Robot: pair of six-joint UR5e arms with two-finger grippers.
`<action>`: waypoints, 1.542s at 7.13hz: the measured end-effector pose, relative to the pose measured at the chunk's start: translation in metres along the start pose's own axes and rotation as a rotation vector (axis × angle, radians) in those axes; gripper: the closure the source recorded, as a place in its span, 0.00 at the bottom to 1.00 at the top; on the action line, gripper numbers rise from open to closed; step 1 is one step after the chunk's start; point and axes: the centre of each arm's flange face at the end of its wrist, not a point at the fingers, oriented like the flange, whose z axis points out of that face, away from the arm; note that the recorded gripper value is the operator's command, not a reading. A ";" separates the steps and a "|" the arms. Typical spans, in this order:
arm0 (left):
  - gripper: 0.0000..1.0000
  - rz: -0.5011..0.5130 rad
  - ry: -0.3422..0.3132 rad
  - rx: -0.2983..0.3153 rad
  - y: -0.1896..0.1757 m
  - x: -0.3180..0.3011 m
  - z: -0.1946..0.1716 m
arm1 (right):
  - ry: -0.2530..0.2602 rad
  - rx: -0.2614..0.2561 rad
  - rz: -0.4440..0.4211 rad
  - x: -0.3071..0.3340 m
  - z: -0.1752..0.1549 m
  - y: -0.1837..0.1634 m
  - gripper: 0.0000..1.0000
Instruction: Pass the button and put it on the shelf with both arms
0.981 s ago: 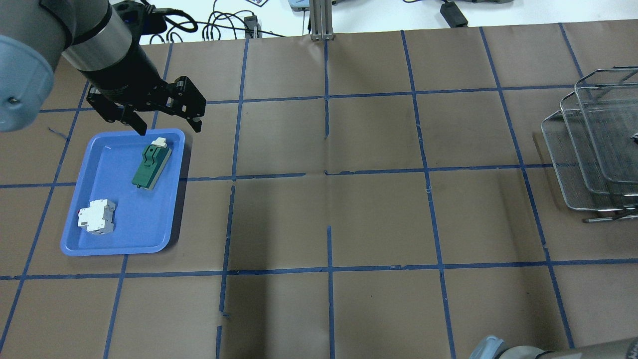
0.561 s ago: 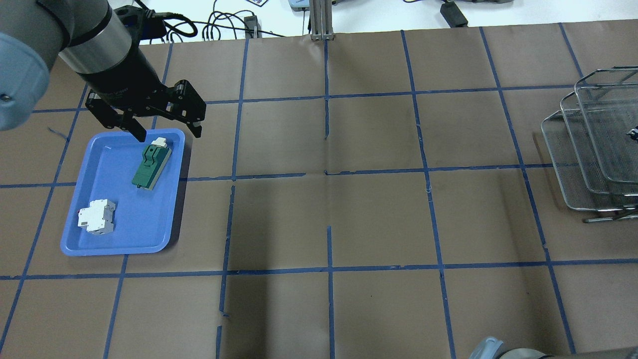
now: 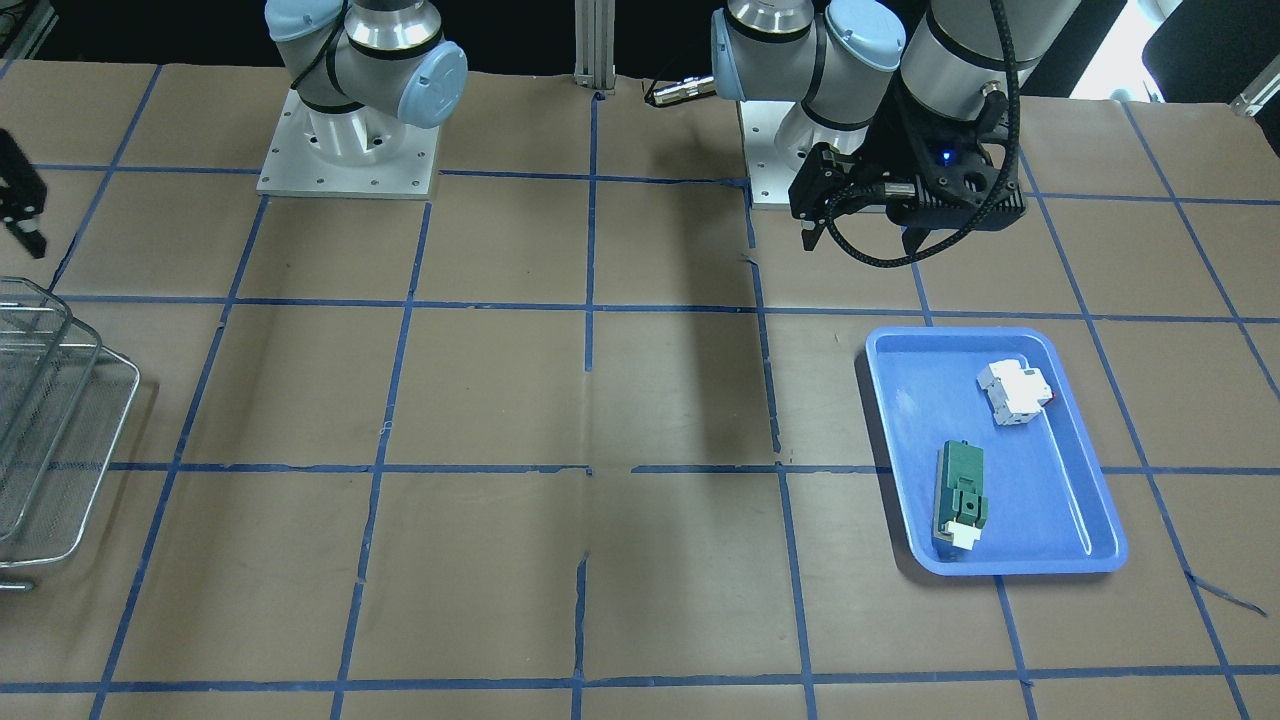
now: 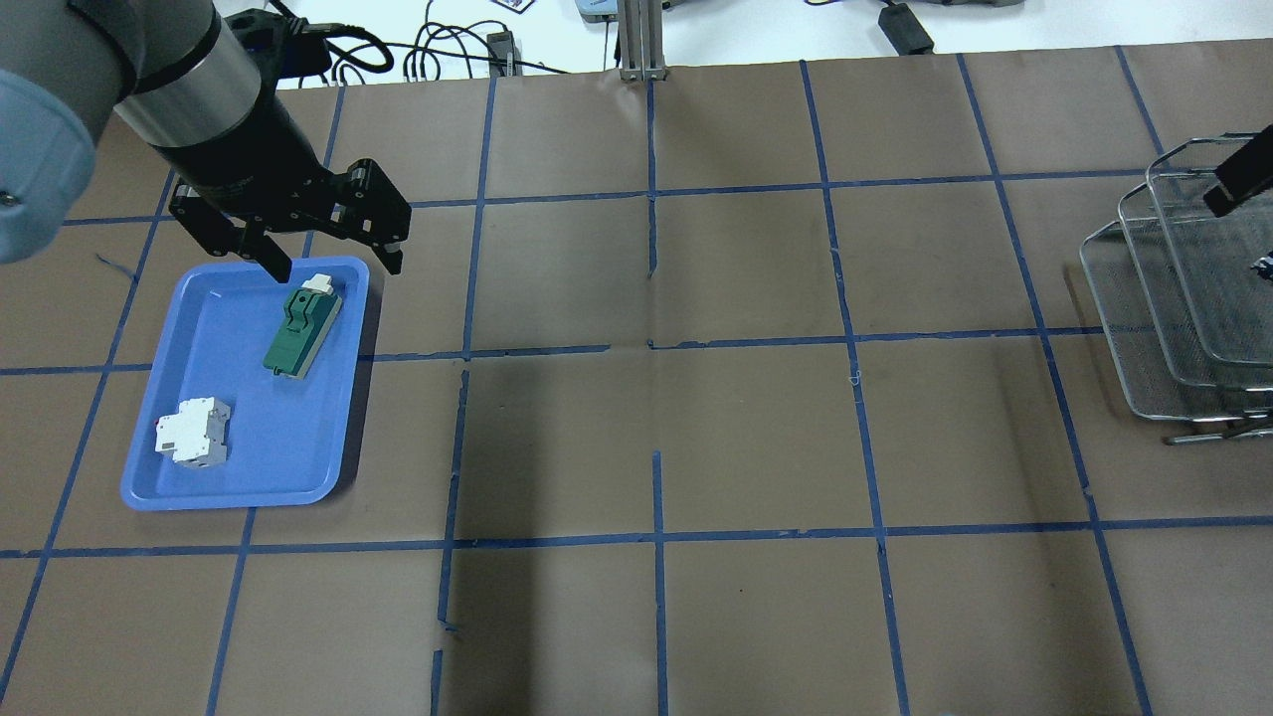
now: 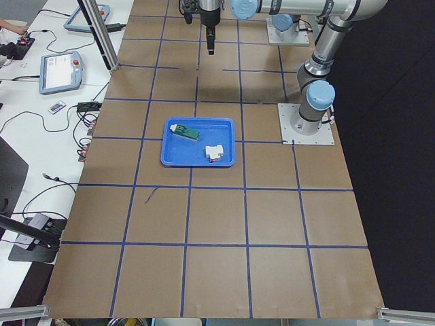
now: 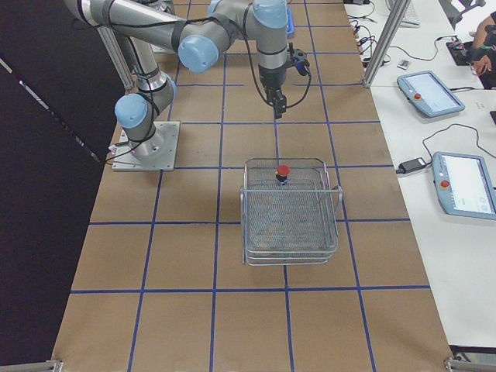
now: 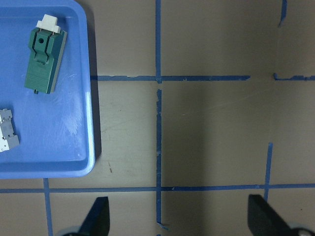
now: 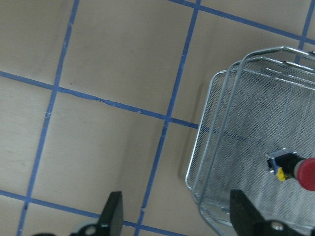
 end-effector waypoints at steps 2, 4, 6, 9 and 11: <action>0.00 0.006 -0.002 0.017 -0.001 -0.001 -0.002 | -0.018 0.022 0.097 -0.095 -0.020 -0.029 0.17; 0.00 0.007 -0.009 0.049 -0.008 -0.003 -0.004 | -0.048 -0.003 0.151 -0.171 -0.025 -0.071 0.17; 0.00 0.008 -0.007 0.050 -0.004 -0.001 -0.003 | -0.045 -0.077 0.186 -0.209 -0.023 -0.099 0.17; 0.00 0.005 0.001 0.047 0.004 -0.001 -0.002 | -0.026 -0.127 0.198 -0.217 -0.018 -0.087 0.12; 0.00 0.005 0.000 0.052 0.004 0.000 -0.004 | -0.021 -0.116 0.199 -0.218 -0.016 -0.074 0.09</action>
